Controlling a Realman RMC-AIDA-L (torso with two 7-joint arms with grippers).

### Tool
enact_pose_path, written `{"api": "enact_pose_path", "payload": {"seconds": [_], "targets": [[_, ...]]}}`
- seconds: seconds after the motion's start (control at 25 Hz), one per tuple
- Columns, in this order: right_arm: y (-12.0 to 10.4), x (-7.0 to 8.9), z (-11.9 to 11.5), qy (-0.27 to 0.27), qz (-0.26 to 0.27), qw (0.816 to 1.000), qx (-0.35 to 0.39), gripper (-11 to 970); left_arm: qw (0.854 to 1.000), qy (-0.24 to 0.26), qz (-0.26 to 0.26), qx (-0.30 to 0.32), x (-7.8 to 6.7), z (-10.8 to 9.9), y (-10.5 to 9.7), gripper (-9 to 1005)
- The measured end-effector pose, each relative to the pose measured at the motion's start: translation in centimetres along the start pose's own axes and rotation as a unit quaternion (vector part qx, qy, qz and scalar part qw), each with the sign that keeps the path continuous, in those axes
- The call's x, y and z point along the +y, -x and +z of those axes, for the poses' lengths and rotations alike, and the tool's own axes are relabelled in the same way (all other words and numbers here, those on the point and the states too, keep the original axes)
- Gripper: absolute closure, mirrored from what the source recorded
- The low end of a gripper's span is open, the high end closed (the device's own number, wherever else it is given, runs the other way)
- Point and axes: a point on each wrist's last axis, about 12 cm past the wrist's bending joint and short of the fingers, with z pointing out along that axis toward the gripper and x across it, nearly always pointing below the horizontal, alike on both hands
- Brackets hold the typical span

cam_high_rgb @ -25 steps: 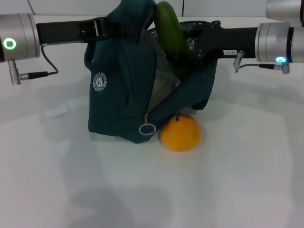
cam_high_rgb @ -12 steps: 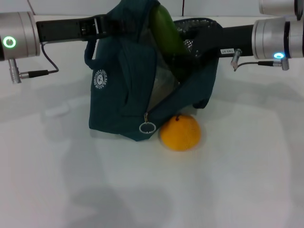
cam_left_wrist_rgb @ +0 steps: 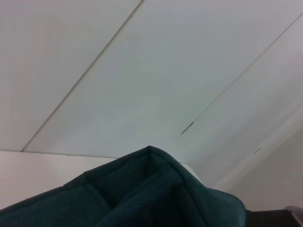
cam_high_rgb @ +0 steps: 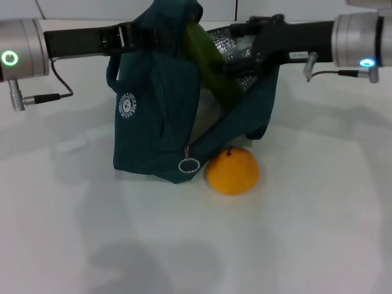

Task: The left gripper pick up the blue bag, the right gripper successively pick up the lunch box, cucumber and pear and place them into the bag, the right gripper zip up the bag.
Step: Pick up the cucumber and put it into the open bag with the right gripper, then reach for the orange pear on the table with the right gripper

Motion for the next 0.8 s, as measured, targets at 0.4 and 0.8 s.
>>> {"api": "enact_pose_path", "payload": {"seconds": [0.4, 0.8], "targets": [[0.9, -1.2, -9.0, -0.095, 0.02, 0.991, -0.094, 100, 1.0, 0.002, -0.008, -0.001, 0.3, 0.1, -0.3, 950], [-3.2, 1.2, -12.7, -0.031, 0.056, 0.995, -0.08, 104, 1.0, 0.019, -0.016, -0.016, 1.4, 0.0, -0.8, 950]]}}
